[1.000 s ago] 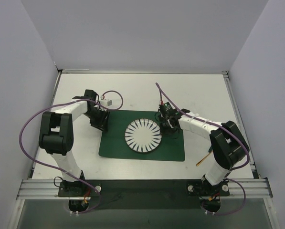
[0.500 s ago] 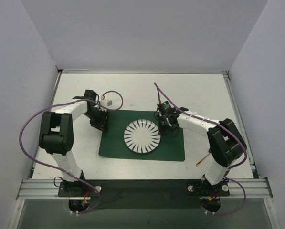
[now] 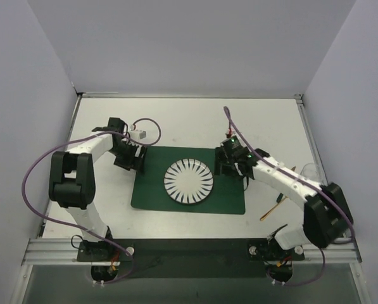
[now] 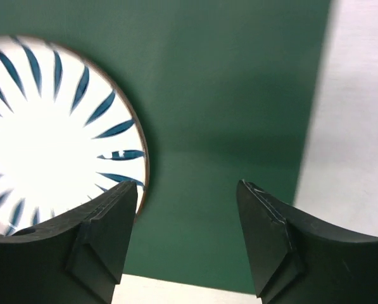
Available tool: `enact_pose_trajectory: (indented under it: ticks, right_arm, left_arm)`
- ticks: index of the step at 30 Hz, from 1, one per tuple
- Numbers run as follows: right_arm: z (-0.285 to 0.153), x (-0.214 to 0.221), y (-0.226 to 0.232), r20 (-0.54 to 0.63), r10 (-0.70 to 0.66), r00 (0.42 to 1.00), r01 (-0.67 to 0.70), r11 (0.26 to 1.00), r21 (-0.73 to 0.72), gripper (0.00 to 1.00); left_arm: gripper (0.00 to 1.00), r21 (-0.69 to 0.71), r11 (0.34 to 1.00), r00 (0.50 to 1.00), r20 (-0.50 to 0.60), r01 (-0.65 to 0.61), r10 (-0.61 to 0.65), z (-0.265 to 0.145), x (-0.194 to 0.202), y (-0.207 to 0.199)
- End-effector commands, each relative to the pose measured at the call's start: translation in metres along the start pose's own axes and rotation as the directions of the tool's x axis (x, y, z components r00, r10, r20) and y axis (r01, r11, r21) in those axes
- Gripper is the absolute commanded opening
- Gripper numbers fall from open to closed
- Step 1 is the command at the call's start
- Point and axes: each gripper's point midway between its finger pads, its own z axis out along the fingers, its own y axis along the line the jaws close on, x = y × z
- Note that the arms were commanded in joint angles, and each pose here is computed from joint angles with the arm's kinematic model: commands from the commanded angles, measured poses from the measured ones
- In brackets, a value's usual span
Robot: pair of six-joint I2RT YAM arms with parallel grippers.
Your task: Set the dinner table for one person
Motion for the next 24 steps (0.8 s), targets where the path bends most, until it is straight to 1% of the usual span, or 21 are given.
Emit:
enact_pose_trajectory:
  ticks: [1,2,3,4,5,6,7,8,9,10,11,12,14,15,16,17,18,21,22,24]
  right_arm:
    - [-0.041,0.003,-0.067,0.149,0.232,0.961,-0.254,0.956,0.150,0.66]
    - [-0.044,0.014,-0.094,0.138,0.328,0.934,-0.351,0.915,0.198,0.66]
    - [-0.053,0.020,-0.101,0.162,0.412,0.896,-0.437,0.883,0.172,0.66]
    - [-0.049,0.046,-0.117,0.135,0.461,0.877,-0.480,0.849,0.220,0.66]
    - [-0.052,0.064,-0.129,0.118,0.498,0.859,-0.510,0.820,0.261,0.65]
    - [-0.060,0.071,-0.144,0.166,0.564,0.809,-0.588,0.762,0.272,0.65]
    - [-0.058,0.091,-0.153,0.153,0.589,0.793,-0.605,0.736,0.304,0.64]
    - [-0.064,0.100,-0.156,0.167,0.613,0.773,-0.632,0.716,0.297,0.64]
    - [-0.065,0.106,-0.162,0.174,0.653,0.737,-0.671,0.679,0.297,0.64]
    - [-0.063,0.117,-0.166,0.171,0.672,0.720,-0.687,0.658,0.309,0.63]
    - [-0.066,0.122,-0.170,0.178,0.688,0.704,-0.703,0.638,0.313,0.63]
    - [-0.067,0.126,-0.178,0.187,0.718,0.671,-0.732,0.598,0.328,0.63]
    - [-0.064,0.135,-0.184,0.163,0.750,0.641,-0.748,0.562,0.353,0.63]
    - [-0.063,0.135,-0.187,0.162,0.777,0.608,-0.771,0.529,0.356,0.63]
    - [-0.061,0.132,-0.184,0.142,0.792,0.593,-0.781,0.524,0.338,0.63]
    - [-0.059,0.135,-0.185,0.119,0.803,0.585,-0.777,0.512,0.366,0.63]
    - [-0.059,0.137,-0.189,0.123,0.807,0.578,-0.776,0.497,0.388,0.64]
    - [-0.061,0.134,-0.208,0.181,0.791,0.584,-0.763,0.459,0.455,0.63]
    - [-0.061,0.126,-0.214,0.213,0.778,0.592,-0.764,0.457,0.456,0.62]
    - [-0.065,0.106,-0.223,0.238,0.727,0.644,-0.736,0.504,0.453,0.59]
  left_arm:
    - [0.89,-0.036,0.998,0.992,0.112,-0.053,0.057,-0.038,-0.027,0.000]
    - [0.89,-0.033,0.998,0.991,0.122,-0.050,0.054,-0.042,-0.028,0.000]
    - [0.90,-0.035,0.998,0.990,0.133,-0.050,0.054,-0.046,-0.032,0.000]
    - [0.90,-0.031,0.998,0.990,0.133,-0.050,0.054,-0.048,-0.032,-0.001]
    - [0.90,-0.033,0.998,0.989,0.138,-0.050,0.054,-0.051,-0.033,-0.001]
    - [0.90,-0.032,0.998,0.989,0.136,-0.049,0.053,-0.053,-0.034,-0.002]
    - [0.90,-0.030,0.998,0.989,0.137,-0.051,0.055,-0.055,-0.035,-0.003]
    - [0.90,-0.029,0.998,0.988,0.142,-0.058,0.061,-0.059,-0.035,-0.004]
    - [0.90,-0.024,0.998,0.988,0.141,-0.061,0.064,-0.060,-0.033,-0.006]
    - [0.90,-0.025,0.998,0.987,0.144,-0.061,0.064,-0.061,-0.032,-0.007]
    - [0.91,-0.023,0.997,0.985,0.156,-0.073,0.076,-0.064,-0.033,-0.009]
    - [0.91,-0.019,0.997,0.984,0.157,-0.078,0.080,-0.064,-0.031,-0.010]
    - [0.91,-0.018,0.996,0.982,0.166,-0.088,0.089,-0.066,-0.030,-0.012]
    - [0.91,-0.010,0.996,0.982,0.167,-0.088,0.089,-0.067,-0.030,-0.013]
    - [0.91,-0.006,0.996,0.981,0.170,-0.093,0.093,-0.068,-0.030,-0.014]
    - [0.91,0.002,0.996,0.981,0.169,-0.095,0.093,-0.068,-0.029,-0.016]
    - [0.91,0.021,0.995,0.980,0.174,-0.097,0.092,-0.068,-0.030,-0.019]
    - [0.91,0.045,0.994,0.980,0.177,-0.100,0.090,-0.066,-0.030,-0.022]
    - [0.91,0.058,0.993,0.980,0.177,-0.102,0.090,-0.066,-0.031,-0.024]
    - [0.91,0.066,0.993,0.981,0.172,-0.100,0.087,-0.065,-0.030,-0.025]
